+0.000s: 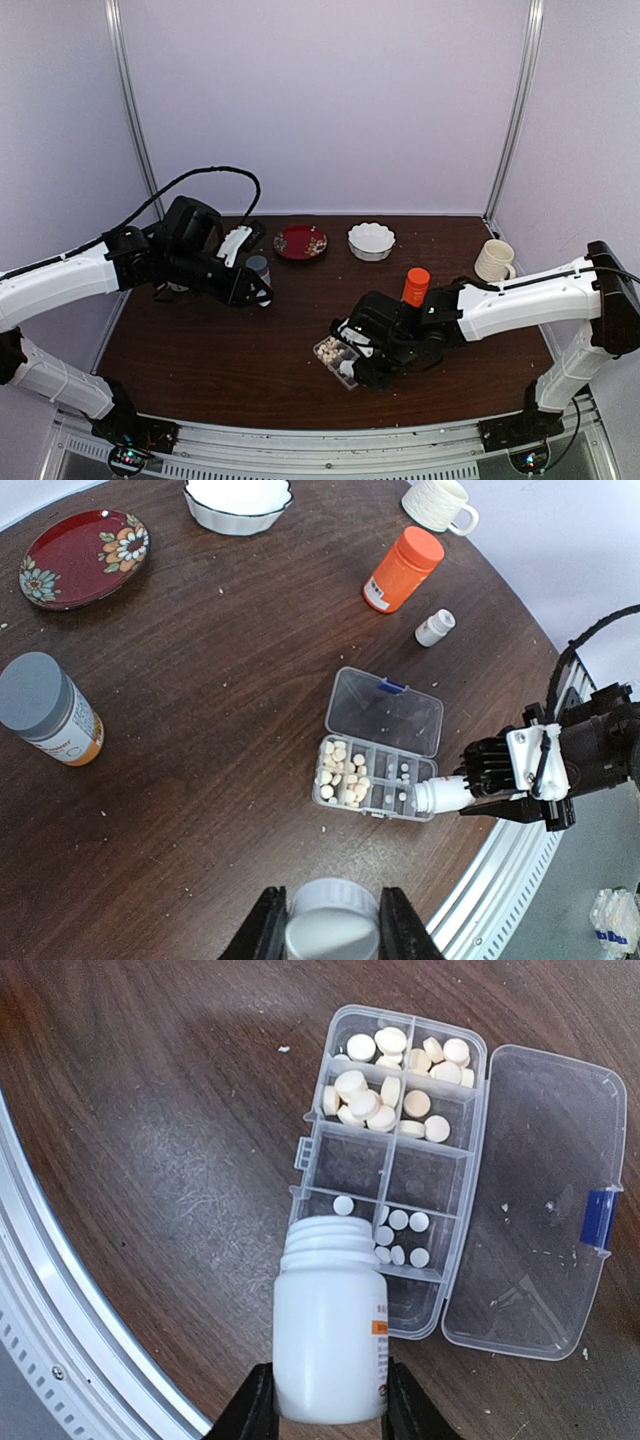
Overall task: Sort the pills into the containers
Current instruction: Pour the pill into the compartment of the pill container.
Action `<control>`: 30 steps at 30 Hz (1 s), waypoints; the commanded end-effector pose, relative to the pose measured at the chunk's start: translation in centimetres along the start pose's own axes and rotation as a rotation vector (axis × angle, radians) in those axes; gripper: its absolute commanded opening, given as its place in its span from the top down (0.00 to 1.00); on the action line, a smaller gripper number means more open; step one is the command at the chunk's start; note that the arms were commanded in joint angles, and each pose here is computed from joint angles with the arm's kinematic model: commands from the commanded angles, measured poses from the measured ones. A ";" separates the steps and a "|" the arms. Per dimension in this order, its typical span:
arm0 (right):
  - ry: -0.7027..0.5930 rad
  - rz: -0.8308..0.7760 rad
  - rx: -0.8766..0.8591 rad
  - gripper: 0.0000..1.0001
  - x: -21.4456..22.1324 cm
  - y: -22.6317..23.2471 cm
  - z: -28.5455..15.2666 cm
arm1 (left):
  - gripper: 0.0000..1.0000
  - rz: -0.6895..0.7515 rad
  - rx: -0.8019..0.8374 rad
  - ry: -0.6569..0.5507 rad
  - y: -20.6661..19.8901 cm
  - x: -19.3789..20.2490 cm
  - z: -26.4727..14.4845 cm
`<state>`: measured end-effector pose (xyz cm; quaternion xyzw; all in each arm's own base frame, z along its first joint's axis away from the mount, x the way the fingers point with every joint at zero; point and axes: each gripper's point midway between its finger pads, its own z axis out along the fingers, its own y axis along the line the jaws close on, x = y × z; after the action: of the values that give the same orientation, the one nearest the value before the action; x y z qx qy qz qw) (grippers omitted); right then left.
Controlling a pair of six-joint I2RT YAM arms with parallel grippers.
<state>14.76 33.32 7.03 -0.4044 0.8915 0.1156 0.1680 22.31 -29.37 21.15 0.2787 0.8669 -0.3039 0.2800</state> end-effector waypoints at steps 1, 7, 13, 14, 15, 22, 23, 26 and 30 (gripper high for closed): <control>-0.063 0.010 -0.013 1.00 -0.9 0.1 -0.8 | 1.00 0.009 0.019 -0.032 -0.7 -1.0 -0.2; -0.082 0.009 -0.041 1.00 -1.2 0.6 -0.9 | 1.00 0.008 0.018 -0.032 -0.7 -0.9 -0.2; -0.017 -0.006 -0.023 1.00 -0.3 0.6 -0.2 | 1.00 0.007 0.019 -0.034 -0.7 -0.9 -0.3; -0.050 0.003 -0.037 1.00 -0.7 0.7 -0.5 | 1.00 0.008 0.021 -0.032 -0.7 -0.9 -0.3; -0.062 0.008 -0.030 1.00 -1.0 0.6 -0.6 | 1.00 0.009 0.020 -0.032 -0.7 -0.9 -0.2; -0.048 0.007 -0.015 1.00 -0.7 0.3 -0.5 | 1.00 0.009 0.022 -0.033 -0.8 -1.0 -0.2; -0.018 0.001 0.011 1.00 -0.3 -0.1 -0.3 | 1.00 0.010 0.022 -0.032 -0.8 -1.0 -0.2; 0.036 -0.023 0.038 1.00 0.1 -0.3 0.1 | 1.00 0.010 0.020 -0.033 -0.7 -1.0 -0.2; -0.024 0.004 0.006 1.00 -0.4 0.0 -0.2 | 1.00 0.010 0.024 -0.032 -0.8 -1.1 -0.2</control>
<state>14.80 33.41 6.90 -0.4051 0.8920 0.1127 0.1658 22.20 -29.45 21.15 0.2803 0.8664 -0.3045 0.2794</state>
